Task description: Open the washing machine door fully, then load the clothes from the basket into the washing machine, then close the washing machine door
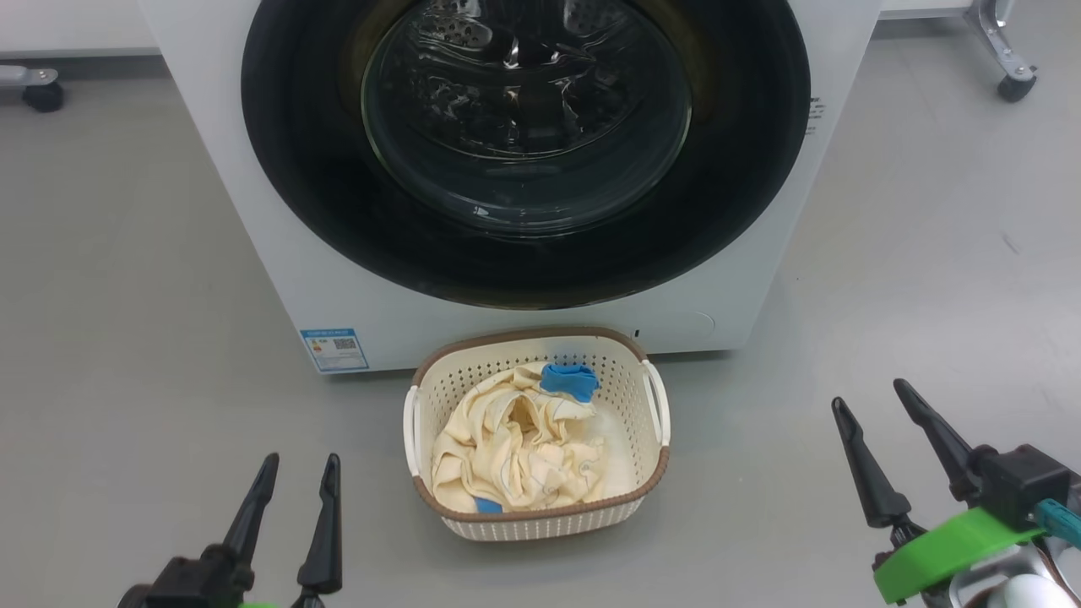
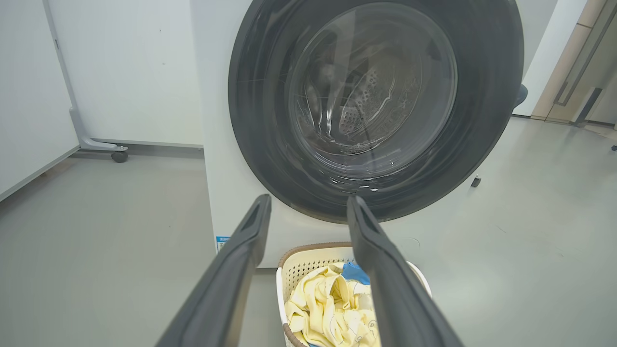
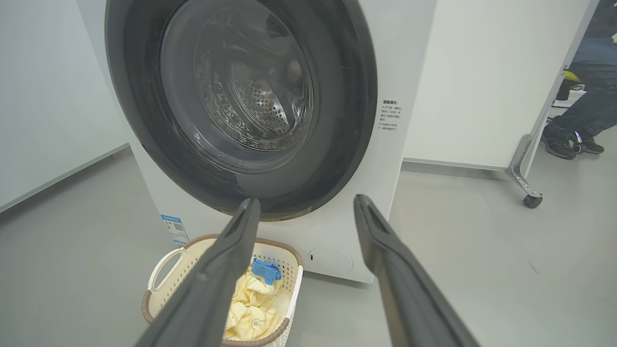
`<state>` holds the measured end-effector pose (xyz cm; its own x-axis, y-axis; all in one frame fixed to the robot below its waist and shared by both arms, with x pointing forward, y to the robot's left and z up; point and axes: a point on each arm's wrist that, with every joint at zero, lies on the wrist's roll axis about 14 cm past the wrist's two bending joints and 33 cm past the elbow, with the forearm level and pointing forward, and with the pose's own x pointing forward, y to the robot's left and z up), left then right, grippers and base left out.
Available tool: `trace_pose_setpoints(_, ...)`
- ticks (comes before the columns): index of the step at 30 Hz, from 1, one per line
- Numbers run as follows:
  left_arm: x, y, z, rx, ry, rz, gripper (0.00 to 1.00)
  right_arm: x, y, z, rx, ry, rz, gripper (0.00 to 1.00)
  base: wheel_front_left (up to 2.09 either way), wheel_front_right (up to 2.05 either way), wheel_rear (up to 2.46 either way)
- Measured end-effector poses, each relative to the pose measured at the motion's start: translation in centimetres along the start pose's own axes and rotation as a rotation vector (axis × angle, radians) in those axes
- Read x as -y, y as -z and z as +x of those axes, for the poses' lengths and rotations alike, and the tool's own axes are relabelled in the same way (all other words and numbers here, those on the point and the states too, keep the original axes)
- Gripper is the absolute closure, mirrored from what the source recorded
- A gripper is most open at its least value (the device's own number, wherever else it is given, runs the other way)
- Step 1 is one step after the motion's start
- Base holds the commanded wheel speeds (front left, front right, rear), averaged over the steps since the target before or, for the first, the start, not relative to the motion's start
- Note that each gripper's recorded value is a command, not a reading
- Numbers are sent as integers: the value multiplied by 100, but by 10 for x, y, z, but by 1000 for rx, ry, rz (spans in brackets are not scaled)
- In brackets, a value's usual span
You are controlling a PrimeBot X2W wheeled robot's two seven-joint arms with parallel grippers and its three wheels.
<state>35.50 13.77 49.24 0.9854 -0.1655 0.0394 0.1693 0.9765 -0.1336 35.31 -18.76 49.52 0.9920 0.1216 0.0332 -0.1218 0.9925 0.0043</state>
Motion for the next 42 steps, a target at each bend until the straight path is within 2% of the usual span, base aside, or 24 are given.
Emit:
trace_pose_setpoints(2, 1, 0, 0, -1, 2, 0, 0, 1, 1, -1, -2, 3, 1, 0, 73, 73, -146)
trace_pose_setpoints(20, 0, 2, 2, -8, 9, 4, 0, 0, 4, 0, -11, 12, 15, 0, 117, 117, -234)
trace_pose_setpoints(26, 0, 1, 3, -1, 4, -27, 0, 4, 5, 0, -13, 18, 17, 0, 95, 96, -191)
trace_pose_setpoints(42, 2, -2, 5, 9, 12, -33, 0, 6, 3, -1, -3, 36, 48, 0, 18, 18, -35)
